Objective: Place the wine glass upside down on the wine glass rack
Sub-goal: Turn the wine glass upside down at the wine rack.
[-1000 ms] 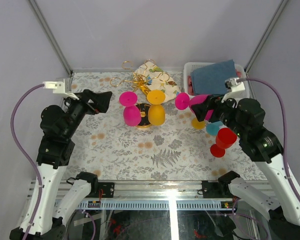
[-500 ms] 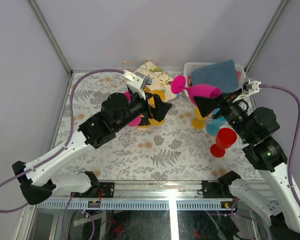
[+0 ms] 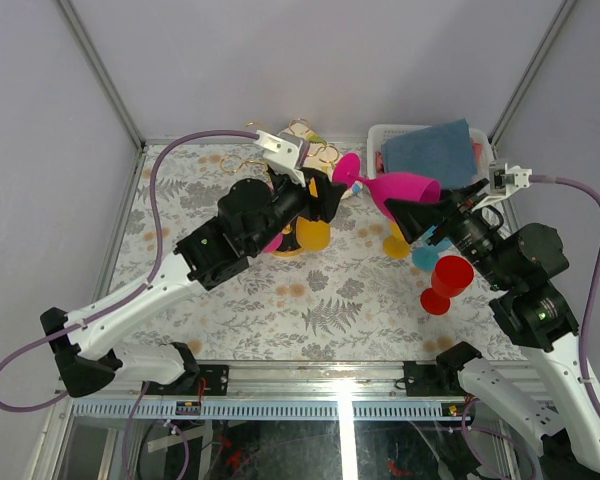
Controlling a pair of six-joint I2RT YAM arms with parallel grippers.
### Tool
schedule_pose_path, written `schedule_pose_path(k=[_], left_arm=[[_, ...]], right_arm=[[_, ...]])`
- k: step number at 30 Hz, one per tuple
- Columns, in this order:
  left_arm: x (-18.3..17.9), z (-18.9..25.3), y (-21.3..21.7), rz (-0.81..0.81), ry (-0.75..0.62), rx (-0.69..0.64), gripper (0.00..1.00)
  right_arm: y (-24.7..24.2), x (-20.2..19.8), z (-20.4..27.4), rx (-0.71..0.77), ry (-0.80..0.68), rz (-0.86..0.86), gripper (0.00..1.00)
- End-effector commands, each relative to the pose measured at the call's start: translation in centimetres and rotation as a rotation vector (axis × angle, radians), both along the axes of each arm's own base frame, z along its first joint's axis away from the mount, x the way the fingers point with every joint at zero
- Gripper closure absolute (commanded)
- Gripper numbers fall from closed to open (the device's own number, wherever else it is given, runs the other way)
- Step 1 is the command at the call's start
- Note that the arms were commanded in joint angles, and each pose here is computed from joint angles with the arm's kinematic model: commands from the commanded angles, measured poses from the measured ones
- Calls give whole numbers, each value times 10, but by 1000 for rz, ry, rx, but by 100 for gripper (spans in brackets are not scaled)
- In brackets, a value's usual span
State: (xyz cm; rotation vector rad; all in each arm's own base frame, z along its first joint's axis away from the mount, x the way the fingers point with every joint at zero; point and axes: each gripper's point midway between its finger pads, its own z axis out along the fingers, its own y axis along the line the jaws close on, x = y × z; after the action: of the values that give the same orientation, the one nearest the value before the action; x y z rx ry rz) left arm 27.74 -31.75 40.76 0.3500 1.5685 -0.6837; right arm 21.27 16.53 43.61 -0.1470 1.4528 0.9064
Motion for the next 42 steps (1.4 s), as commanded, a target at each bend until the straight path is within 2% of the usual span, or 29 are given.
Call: schedule_pose_path(k=[1, 6, 9, 11, 12, 15, 26, 30, 36, 39, 42], left_arm=[[6, 37, -1, 30, -91, -66, 38], [6, 35, -4, 22, -91, -62, 58], [4, 34, -3, 15, -90, -60, 81], [2, 34, 0, 18, -88, -54, 98], [2, 32, 2, 20, -87, -44, 100], [-3, 28, 12, 29, -84, -14, 100], [-31, -4, 68, 60, -51, 146, 100], [-46, -11, 82, 8, -96, 223, 100], [-73, -18, 83, -164, -217, 350, 100], [-78, -31, 80, -225, -223, 434, 100], [-84, -47, 75, -304, -201, 513, 100]], right_arm=[[5, -9, 21, 56, -62, 53, 23], [7, -12, 22, 63, -61, 70, 23], [10, -13, 20, 60, -57, 87, 23], [11, -12, 17, 40, -52, 91, 16], [12, -11, 15, 25, -51, 93, 11], [10, -11, 9, -32, -66, 88, 1], [-18, -29, 10, -180, -210, -6, 1], [-30, -26, 9, -238, -308, -81, 0], [-25, -18, 4, -332, -552, -110, 3], [-14, -12, 1, -366, -583, -71, 6], [10, -9, -7, -388, -596, 54, 10]])
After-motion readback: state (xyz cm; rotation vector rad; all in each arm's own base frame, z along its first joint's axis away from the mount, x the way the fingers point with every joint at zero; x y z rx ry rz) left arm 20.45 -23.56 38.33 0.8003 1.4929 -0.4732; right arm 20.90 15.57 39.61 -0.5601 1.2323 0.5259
